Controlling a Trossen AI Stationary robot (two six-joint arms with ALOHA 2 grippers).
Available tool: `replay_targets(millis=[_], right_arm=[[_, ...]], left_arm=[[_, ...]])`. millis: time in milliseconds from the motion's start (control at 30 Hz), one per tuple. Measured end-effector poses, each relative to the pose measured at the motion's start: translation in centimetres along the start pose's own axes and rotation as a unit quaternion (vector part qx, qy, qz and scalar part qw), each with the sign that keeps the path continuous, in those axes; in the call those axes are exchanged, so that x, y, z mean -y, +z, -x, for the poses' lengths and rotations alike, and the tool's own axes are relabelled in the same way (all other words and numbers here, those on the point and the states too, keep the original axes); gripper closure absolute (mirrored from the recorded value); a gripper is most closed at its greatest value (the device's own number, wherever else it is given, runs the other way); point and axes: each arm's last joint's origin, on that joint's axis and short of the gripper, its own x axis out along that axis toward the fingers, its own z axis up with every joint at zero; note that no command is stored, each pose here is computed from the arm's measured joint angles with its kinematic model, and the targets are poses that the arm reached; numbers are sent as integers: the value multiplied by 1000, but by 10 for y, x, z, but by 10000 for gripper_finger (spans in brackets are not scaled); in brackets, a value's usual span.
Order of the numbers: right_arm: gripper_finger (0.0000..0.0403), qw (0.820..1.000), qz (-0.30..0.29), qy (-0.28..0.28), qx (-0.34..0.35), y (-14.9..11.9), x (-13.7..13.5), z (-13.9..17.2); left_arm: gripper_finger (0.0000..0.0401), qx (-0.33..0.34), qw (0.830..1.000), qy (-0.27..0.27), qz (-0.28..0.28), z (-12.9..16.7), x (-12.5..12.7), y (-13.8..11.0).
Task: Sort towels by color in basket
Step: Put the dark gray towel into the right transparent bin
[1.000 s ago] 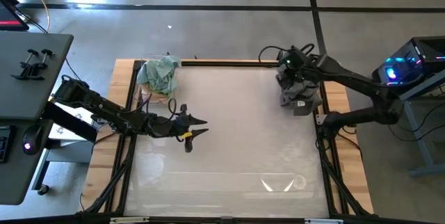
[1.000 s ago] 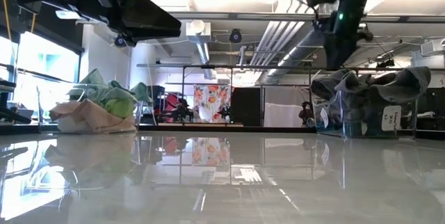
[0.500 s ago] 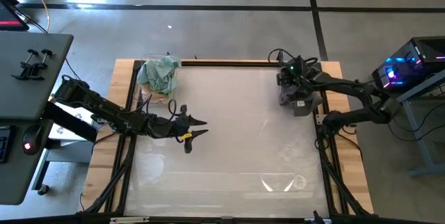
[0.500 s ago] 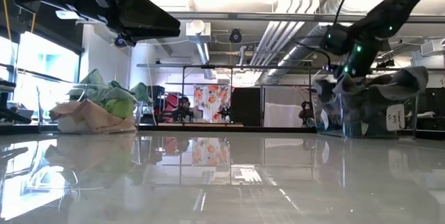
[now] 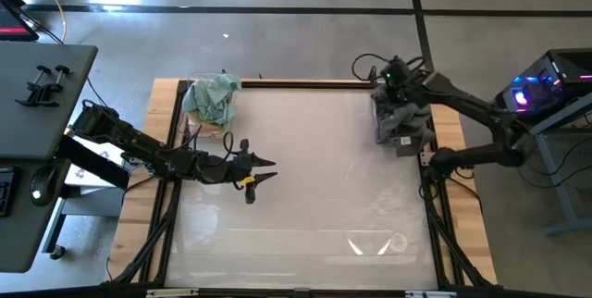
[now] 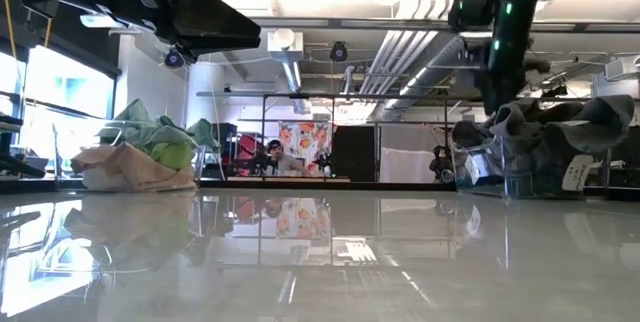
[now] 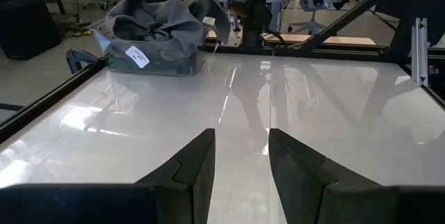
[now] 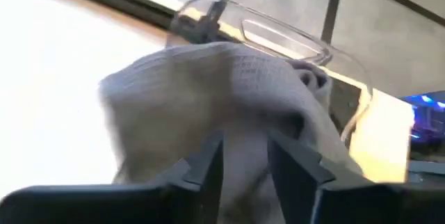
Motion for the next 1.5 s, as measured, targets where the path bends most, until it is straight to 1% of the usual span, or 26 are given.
replay_targets(millis=[33, 100, 200, 300, 367, 433, 500, 533, 633, 700, 767, 833, 933, 1067, 1167, 1267, 1400, 1500], right_arm=[[292, 1000, 4, 6, -4, 1, -1, 11], [289, 999, 26, 37, -19, -3, -8, 31], [296, 990, 76, 99, -60, -22, -28, 49], [312, 980, 125, 126, -89, -47, -49, 54], [324, 978, 134, 129, -99, -62, -58, 50], [336, 978, 130, 119, -113, -72, -60, 43], [347, 984, 104, 95, -108, -75, -59, 35], [353, 988, 85, 81, -101, -74, -57, 31], [366, 993, 47, 69, -87, -68, -52, 24], [370, 995, 23, 71, -64, -60, -51, 20], [373, 998, 11, 52, -34, -51, -47, 14], [373, 998, 11, 46, -36, -49, -42, 9], [376, 998, -3, 56, -39, -43, -36, 7], [392, 998, -22, 17, -48, -40, -22, 0], [398, 996, -43, -14, -71, -39, -14, -9], [395, 994, -46, -35, -91, -37, -13, -22], [394, 993, -33, -43, -107, -33, -25, -43], [389, 992, 3, -44, -118, -32, -35, -62]], left_arm=[[280, 0, 1000, 0, 0, 0, 0, 0], [280, -1, 1000, 0, -1, 0, 0, 0], [280, -7, 1000, 1, -4, 0, 0, -1], [280, -13, 1000, 1, -12, 0, 0, -3], [280, -17, 1000, 2, -14, 0, 0, -4], [280, -22, 1000, 2, -16, 0, 0, -5], [280, -22, 1000, 2, -17, 0, 0, -5], [280, -22, 1000, 2, -18, 0, -1, -5], [280, -20, 1000, 2, -23, 0, 0, -4], [280, -19, 1000, 2, -23, 0, 0, -4], [280, -21, 1000, 2, -19, 0, 0, -4], [280, -20, 1000, 1, -16, 0, 0, -4], [280, -22, 1000, -1, -17, 1, 1, -5], [280, -23, 1000, -1, -18, 1, 1, -5], [280, -26, 999, -2, -20, 1, 1, -6], [280, -26, 999, -4, -20, 1, 2, -6], [280, -31, 999, -3, -19, 1, 2, -7], [280, -32, 999, -3, -19, 1, 2, -7]])
